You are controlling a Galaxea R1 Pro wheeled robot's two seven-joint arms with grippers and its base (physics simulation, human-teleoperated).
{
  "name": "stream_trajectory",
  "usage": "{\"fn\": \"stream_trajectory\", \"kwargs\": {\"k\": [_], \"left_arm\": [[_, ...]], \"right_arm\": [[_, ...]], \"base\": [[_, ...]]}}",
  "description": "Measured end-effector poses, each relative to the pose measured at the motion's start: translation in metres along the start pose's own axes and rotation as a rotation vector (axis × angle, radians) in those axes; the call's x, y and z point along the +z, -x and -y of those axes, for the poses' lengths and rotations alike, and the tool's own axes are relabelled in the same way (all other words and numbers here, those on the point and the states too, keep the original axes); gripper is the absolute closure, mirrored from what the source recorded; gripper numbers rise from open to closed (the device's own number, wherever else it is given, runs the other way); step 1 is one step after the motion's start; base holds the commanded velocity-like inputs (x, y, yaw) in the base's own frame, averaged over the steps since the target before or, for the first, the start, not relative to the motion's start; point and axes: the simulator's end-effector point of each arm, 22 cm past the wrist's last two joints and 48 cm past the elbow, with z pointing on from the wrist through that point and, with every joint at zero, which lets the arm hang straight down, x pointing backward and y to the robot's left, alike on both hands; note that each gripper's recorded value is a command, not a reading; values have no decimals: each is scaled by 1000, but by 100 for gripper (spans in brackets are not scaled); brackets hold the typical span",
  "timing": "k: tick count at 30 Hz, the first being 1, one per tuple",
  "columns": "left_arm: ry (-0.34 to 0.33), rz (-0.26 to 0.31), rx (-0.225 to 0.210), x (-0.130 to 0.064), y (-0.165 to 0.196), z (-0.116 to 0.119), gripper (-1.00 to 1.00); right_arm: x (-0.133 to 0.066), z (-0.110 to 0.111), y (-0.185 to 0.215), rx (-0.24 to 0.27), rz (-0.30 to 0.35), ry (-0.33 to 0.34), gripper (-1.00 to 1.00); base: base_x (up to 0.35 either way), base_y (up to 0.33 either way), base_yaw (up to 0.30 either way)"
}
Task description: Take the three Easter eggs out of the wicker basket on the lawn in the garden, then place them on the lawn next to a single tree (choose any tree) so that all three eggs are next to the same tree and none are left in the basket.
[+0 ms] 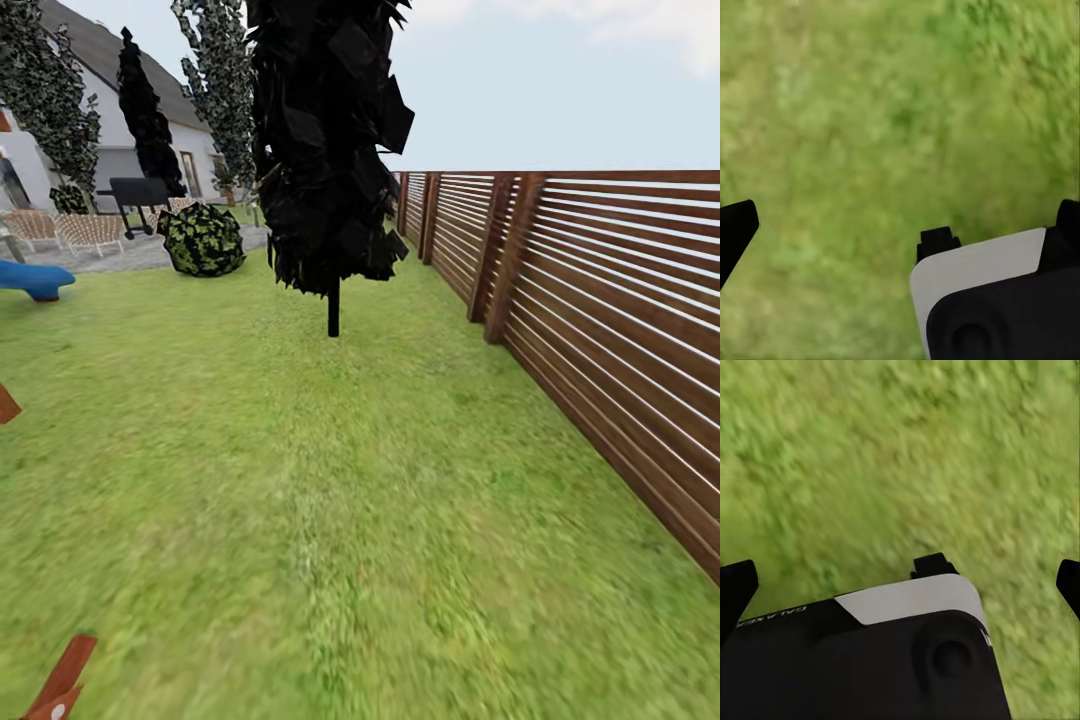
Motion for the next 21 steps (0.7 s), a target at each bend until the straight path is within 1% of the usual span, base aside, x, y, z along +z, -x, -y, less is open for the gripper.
{"fn": "stream_trajectory", "kwargs": {"k": [15,21], "left_arm": [[1,0,0,0,0,0,-100],[2,1,0,0,0,-1,-100]], "right_arm": [[0,-2,0,-6,0,4,-100],[0,-4,0,-7,1,6,-100]], "base": [[330,0,23],[330,0,198]]}}
